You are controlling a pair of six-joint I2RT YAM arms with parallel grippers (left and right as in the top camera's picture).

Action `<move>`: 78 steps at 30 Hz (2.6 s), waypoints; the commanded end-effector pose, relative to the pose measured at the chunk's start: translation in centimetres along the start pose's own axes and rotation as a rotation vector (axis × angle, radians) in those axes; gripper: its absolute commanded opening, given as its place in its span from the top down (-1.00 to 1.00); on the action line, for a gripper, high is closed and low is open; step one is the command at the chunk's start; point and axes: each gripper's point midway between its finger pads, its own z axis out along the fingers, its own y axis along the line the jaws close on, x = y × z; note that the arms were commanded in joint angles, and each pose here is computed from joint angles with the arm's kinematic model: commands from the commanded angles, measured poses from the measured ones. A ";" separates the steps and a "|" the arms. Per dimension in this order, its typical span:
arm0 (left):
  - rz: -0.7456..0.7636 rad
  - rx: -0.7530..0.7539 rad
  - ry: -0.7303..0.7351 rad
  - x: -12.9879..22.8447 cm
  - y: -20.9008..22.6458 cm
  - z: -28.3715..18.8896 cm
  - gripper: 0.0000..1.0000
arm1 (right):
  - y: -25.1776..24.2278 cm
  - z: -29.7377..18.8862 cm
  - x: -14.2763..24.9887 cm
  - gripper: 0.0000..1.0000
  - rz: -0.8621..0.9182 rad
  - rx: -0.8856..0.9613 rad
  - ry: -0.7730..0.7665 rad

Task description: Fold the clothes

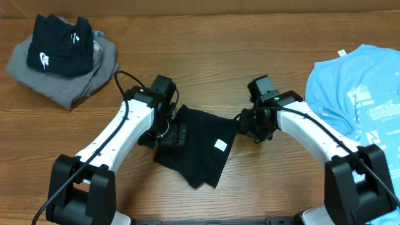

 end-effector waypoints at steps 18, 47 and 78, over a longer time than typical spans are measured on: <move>0.237 0.401 0.065 -1.3 -2.9 6.0 -0.97 | 3.6 -1.4 4.5 0.00 -0.065 -0.122 0.060; 0.283 0.638 -0.296 -13.8 -0.1 -9.2 0.92 | 5.7 -10.7 1.9 0.14 -0.056 -0.252 -0.098; -0.443 0.312 -0.968 -18.3 35.5 -23.3 -1.00 | 4.0 -11.4 4.4 0.12 0.014 -0.207 -0.031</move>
